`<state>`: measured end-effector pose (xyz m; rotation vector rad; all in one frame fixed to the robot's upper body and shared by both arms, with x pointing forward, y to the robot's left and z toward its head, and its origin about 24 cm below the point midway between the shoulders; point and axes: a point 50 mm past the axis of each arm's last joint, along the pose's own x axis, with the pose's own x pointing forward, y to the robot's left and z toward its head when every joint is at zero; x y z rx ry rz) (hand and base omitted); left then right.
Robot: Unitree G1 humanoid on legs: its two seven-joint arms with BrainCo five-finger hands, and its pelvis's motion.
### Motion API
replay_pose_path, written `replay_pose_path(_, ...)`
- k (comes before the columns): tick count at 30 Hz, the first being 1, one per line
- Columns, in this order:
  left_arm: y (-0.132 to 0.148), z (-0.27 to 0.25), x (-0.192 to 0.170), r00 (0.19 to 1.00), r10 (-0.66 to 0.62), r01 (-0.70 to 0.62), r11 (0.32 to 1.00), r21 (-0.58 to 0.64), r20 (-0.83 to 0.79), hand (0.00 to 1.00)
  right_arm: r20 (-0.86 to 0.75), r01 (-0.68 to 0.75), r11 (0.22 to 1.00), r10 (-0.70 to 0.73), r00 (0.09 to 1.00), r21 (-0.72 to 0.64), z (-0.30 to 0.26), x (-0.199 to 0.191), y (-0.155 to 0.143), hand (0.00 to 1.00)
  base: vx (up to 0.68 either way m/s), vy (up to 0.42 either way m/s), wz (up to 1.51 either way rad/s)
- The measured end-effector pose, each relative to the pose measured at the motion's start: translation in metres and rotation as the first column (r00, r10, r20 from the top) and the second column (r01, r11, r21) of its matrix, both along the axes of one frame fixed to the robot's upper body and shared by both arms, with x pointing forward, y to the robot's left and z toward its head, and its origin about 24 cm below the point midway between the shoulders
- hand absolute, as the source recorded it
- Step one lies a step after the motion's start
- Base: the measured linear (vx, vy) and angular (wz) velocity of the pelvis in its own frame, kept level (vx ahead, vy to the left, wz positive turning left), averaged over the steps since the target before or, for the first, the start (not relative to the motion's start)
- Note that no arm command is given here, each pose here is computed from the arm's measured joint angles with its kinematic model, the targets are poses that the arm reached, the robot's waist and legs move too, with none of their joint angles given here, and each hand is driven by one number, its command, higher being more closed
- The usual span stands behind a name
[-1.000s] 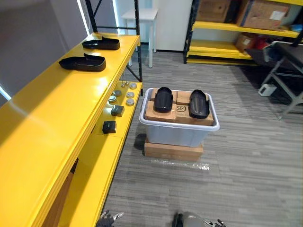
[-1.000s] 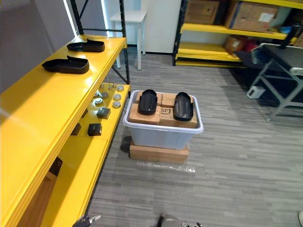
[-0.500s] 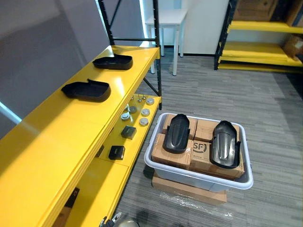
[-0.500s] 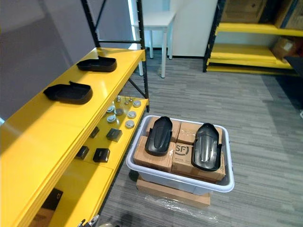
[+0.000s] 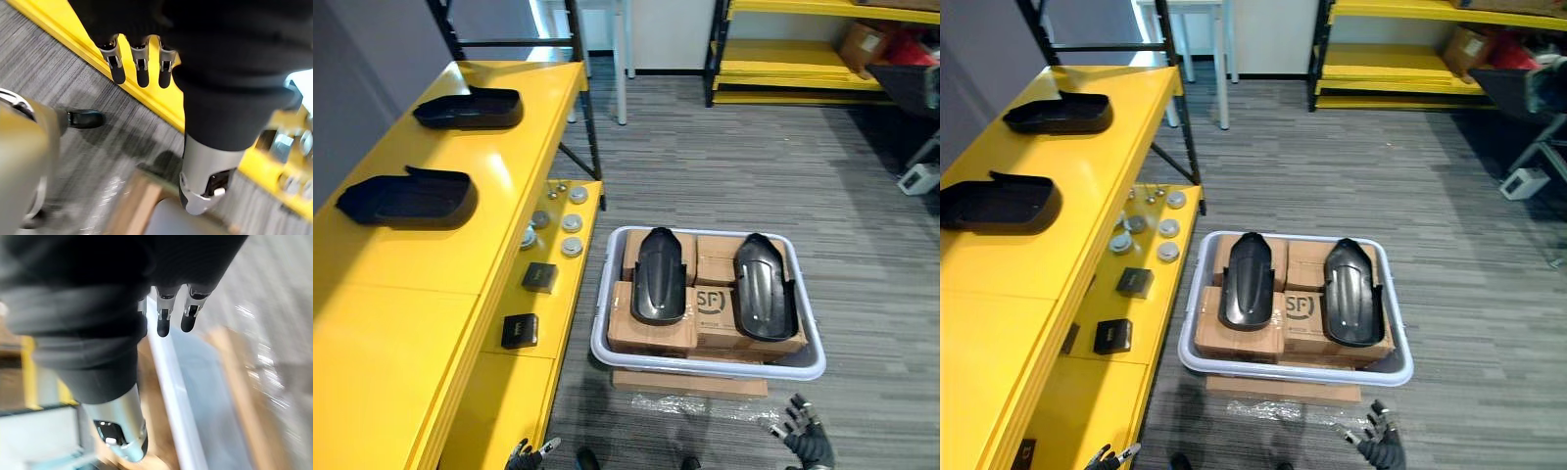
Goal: Walk over and take plastic housings, then place them on the shelf
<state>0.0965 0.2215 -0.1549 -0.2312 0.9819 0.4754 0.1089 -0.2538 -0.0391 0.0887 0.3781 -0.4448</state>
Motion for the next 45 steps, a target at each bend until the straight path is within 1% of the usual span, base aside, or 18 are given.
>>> replay_pose_path(2, -0.008, -0.002, -0.002, 0.999, -0.046, 0.046, 0.999, -0.011, -0.010, 0.00, 0.022, 0.027, 0.999, -0.026, 0.999, -0.039, 0.006, 0.005, -0.010, 0.00, -0.01, -0.009, -0.20)
replay_pose_path(5, -0.016, -0.002, 0.001, 0.993, -0.120, 0.120, 0.993, -0.018, 0.002, 0.00, 0.099, 0.093, 0.990, -0.083, 0.992, -0.105, 0.020, 0.036, -0.027, 0.00, -0.07, -0.010, -0.03)
replay_pose_path(6, -0.017, 0.000, 0.005, 0.990, -0.141, 0.141, 0.990, -0.010, 0.016, 0.00, 0.120, 0.124, 0.984, -0.110, 0.987, -0.125, 0.024, 0.051, -0.034, 0.00, -0.12, 0.013, 0.08)
replay_pose_path(7, -0.020, 0.003, 0.014, 0.983, -0.176, 0.176, 0.984, -0.001, 0.045, 0.00, 0.150, 0.168, 0.972, -0.144, 0.978, -0.162, 0.033, 0.077, -0.046, 0.00, -0.15, 0.020, 0.18)
replay_pose_path(8, -0.022, 0.005, 0.021, 0.979, -0.192, 0.192, 0.981, 0.005, 0.062, 0.00, 0.173, 0.196, 0.965, -0.166, 0.971, -0.176, 0.040, 0.092, -0.053, 0.00, -0.15, 0.034, 0.23)
replay_pose_path(10, -0.024, 0.009, 0.036, 0.970, -0.221, 0.220, 0.975, 0.019, 0.098, 0.00, 0.227, 0.245, 0.952, -0.201, 0.953, -0.185, 0.058, 0.120, -0.065, 0.00, -0.19, 0.049, 0.33)
replay_pose_path(11, -0.024, 0.012, 0.042, 0.968, -0.222, 0.220, 0.975, 0.028, 0.118, 0.00, 0.247, 0.266, 0.945, -0.216, 0.945, -0.191, 0.069, 0.139, -0.072, 0.00, -0.18, 0.047, 0.31)
replay_pose_path(14, -0.024, 0.019, 0.057, 0.963, -0.214, 0.210, 0.977, 0.044, 0.163, 0.00, 0.285, 0.330, 0.925, -0.269, 0.920, -0.190, 0.100, 0.173, -0.095, 0.00, -0.16, 0.036, 0.26)
replay_pose_path(16, -0.021, 0.020, 0.059, 0.959, -0.233, 0.226, 0.972, 0.059, 0.162, 0.00, 0.311, 0.361, 0.915, -0.296, 0.903, -0.179, 0.116, 0.183, -0.104, 0.00, -0.11, 0.025, 0.18)
replay_pose_path(19, -0.013, 0.018, 0.055, 0.966, -0.228, 0.219, 0.972, 0.083, 0.121, 0.00, 0.327, 0.402, 0.891, -0.323, 0.888, -0.211, 0.134, 0.189, -0.117, 0.00, -0.06, 0.014, 0.07)
replay_pose_path(23, -0.010, 0.017, 0.055, 0.969, -0.224, 0.214, 0.972, 0.093, 0.102, 0.00, 0.324, 0.449, 0.860, -0.364, 0.873, -0.243, 0.147, 0.190, -0.132, 0.00, -0.02, 0.013, -0.02)
replay_pose_path(26, -0.013, 0.020, 0.063, 0.965, -0.233, 0.223, 0.970, 0.092, 0.122, 0.00, 0.320, 0.487, 0.841, -0.406, 0.856, -0.236, 0.168, 0.194, -0.149, 0.00, -0.03, 0.040, 0.04)
replay_pose_path(27, -0.016, 0.021, 0.067, 0.959, -0.250, 0.239, 0.967, 0.093, 0.132, 0.00, 0.329, 0.516, 0.827, -0.433, 0.839, -0.226, 0.182, 0.194, -0.159, 0.00, -0.05, 0.048, 0.06)
replay_pose_path(32, -0.025, 0.023, 0.077, 0.946, -0.286, 0.274, 0.957, 0.094, 0.153, 0.00, 0.357, 0.573, 0.798, -0.489, 0.796, -0.185, 0.222, 0.191, -0.181, 0.00, -0.03, 0.036, 0.07)
replay_pose_path(36, -0.027, 0.024, 0.079, 0.947, -0.274, 0.264, 0.961, 0.081, 0.166, 0.00, 0.354, 0.572, 0.799, -0.489, 0.797, -0.184, 0.233, 0.190, -0.186, 0.00, 0.00, 0.011, 0.09)
replay_pose_path(40, -0.032, 0.024, 0.081, 0.948, -0.264, 0.257, 0.964, 0.063, 0.177, 0.00, 0.365, 0.539, 0.799, -0.434, 0.824, -0.266, 0.256, 0.192, -0.188, 0.00, 0.02, 0.012, 0.07)
replay_pose_path(45, -0.035, 0.026, 0.085, 0.945, -0.267, 0.261, 0.964, 0.056, 0.191, 0.00, 0.325, 0.481, 0.797, -0.376, 0.868, -0.364, 0.262, 0.193, -0.188, 0.00, 0.04, 0.001, 0.08)
